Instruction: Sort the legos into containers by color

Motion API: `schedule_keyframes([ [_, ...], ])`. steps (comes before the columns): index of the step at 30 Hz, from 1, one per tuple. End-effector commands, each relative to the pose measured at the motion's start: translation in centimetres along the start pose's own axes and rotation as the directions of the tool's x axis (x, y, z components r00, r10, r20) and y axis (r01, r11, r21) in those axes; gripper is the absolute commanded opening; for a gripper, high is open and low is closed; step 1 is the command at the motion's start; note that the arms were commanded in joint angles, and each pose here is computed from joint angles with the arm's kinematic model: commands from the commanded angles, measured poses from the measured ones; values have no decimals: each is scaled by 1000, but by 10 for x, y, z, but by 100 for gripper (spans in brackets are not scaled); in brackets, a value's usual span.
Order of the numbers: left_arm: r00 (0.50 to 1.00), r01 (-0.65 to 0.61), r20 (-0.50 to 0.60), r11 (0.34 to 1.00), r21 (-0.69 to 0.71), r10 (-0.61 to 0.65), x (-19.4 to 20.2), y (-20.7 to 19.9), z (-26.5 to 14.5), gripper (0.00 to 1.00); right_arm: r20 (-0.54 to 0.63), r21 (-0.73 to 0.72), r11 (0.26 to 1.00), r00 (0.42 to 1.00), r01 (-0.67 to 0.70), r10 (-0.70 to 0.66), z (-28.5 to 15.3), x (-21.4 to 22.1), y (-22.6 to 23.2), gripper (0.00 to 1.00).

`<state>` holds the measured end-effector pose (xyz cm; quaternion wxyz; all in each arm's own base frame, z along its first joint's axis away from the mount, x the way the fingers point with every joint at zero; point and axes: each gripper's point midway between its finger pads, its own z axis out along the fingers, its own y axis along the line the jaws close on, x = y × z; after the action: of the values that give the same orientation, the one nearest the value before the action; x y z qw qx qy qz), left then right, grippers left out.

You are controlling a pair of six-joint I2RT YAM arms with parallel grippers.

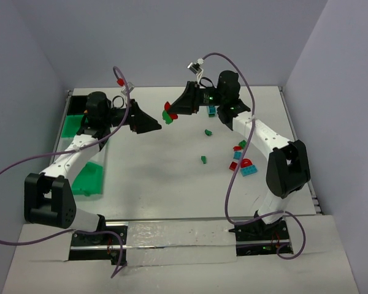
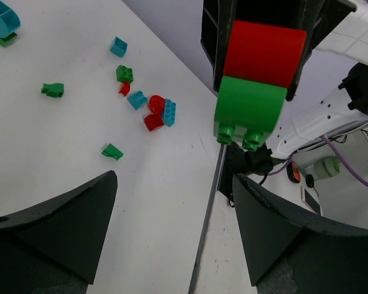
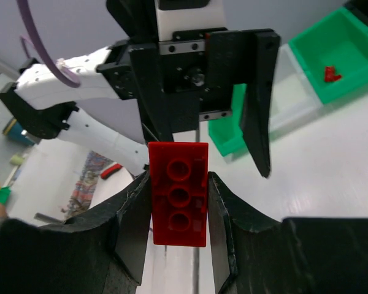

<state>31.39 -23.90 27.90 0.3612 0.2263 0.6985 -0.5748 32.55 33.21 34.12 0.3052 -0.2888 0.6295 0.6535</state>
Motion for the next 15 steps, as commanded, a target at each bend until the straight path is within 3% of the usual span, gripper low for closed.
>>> schedule_keyframes([
  [1,998,-61,28,995,84,58,-16,-27,0,85,15,-76,997,1000,14,-13,9,-5,16,0],
  [11,997,-69,53,971,229,59,-21,-62,-2,87,-4,-59,998,1000,8,-8,12,3,8,0],
  [15,996,-76,64,973,218,64,-25,-61,3,85,-3,-70,998,1000,7,-7,15,4,11,0],
])
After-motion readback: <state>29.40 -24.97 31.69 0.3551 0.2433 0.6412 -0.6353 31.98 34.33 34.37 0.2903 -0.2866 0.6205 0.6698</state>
